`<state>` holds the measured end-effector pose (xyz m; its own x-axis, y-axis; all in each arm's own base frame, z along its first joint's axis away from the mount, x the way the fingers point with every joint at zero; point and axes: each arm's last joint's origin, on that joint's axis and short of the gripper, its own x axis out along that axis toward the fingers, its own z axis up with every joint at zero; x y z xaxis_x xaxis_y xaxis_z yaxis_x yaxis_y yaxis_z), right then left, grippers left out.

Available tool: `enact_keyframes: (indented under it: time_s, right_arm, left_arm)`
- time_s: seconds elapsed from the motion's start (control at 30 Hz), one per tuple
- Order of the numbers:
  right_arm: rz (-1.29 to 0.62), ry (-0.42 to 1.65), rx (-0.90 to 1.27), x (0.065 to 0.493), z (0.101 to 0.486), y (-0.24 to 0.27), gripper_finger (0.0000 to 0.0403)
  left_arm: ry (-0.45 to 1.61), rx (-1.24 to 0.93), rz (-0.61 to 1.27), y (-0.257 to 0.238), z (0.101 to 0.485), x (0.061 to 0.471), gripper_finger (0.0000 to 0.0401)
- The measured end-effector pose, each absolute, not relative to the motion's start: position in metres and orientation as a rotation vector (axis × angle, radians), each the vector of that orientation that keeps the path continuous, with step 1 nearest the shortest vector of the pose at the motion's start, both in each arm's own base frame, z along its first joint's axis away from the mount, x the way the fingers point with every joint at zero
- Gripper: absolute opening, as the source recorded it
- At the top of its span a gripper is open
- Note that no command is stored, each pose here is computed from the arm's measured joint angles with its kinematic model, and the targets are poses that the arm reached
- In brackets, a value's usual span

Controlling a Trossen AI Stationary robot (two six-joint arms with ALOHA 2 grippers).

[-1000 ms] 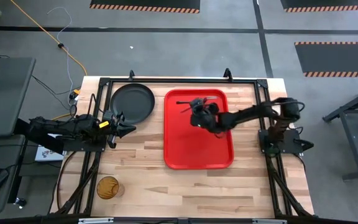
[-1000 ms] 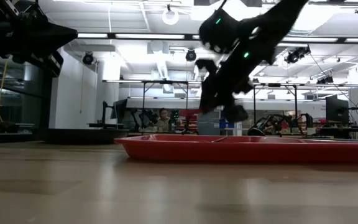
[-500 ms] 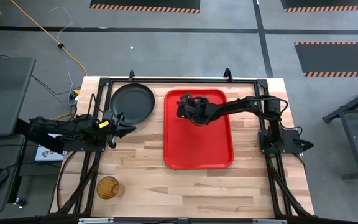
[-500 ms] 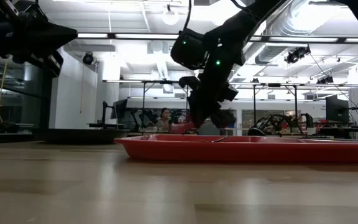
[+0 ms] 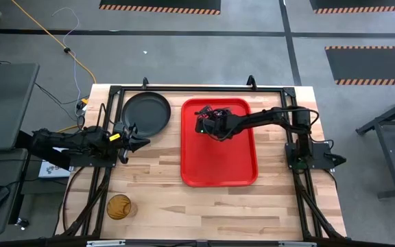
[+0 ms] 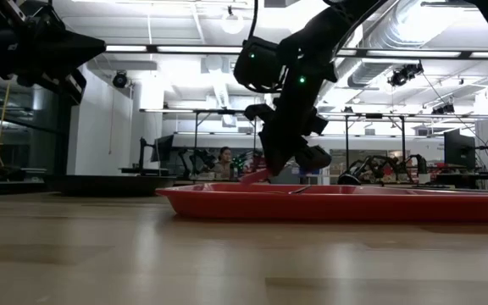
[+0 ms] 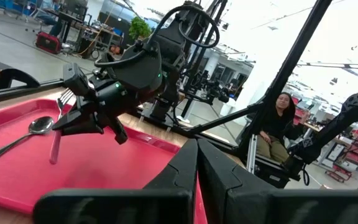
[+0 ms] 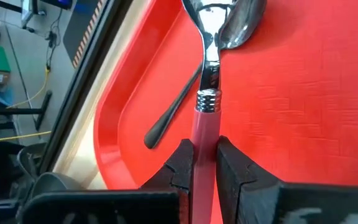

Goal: Pick and place plate/cup/fork/spoon on tray
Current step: Put the pink fork on the red tray to the bottom of the black spoon

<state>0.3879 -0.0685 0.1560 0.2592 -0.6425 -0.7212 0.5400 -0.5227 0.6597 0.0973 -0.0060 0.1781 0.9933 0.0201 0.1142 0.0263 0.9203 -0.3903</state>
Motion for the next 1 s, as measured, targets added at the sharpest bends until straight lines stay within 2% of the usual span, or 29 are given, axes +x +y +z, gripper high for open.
enact_keyframes:
  time_s: [0.13,0.33,0.43,0.6,0.83,1.0]
  right_arm:
    - [-1.469,-0.059,1.490,0.385,0.164,-0.063,0.0016]
    - [-1.392,0.239,1.284,0.370,0.182,-0.057,0.0018]
    - [-1.271,0.338,1.163,0.356,0.198,-0.055,0.0016]
    - [-0.955,0.434,0.999,0.320,0.218,-0.055,0.0016]
    - [-0.500,0.306,0.927,0.262,0.222,-0.046,0.0016]
    - [-0.252,0.193,0.884,0.240,0.223,-0.037,0.0016]
  left_arm:
    - [-0.116,-0.402,-0.003,-0.006,0.178,0.097,0.0003]
    - [-0.115,-0.402,-0.003,-0.006,0.178,0.097,0.0003]
    - [-0.115,-0.402,-0.003,-0.006,0.178,0.097,0.0003]
    - [-0.111,-0.402,-0.003,-0.006,0.178,0.097,0.0003]
    - [-0.156,-0.408,0.028,-0.005,0.181,0.097,0.0003]
    - [-0.304,-0.456,0.069,-0.003,0.194,0.094,0.0003]
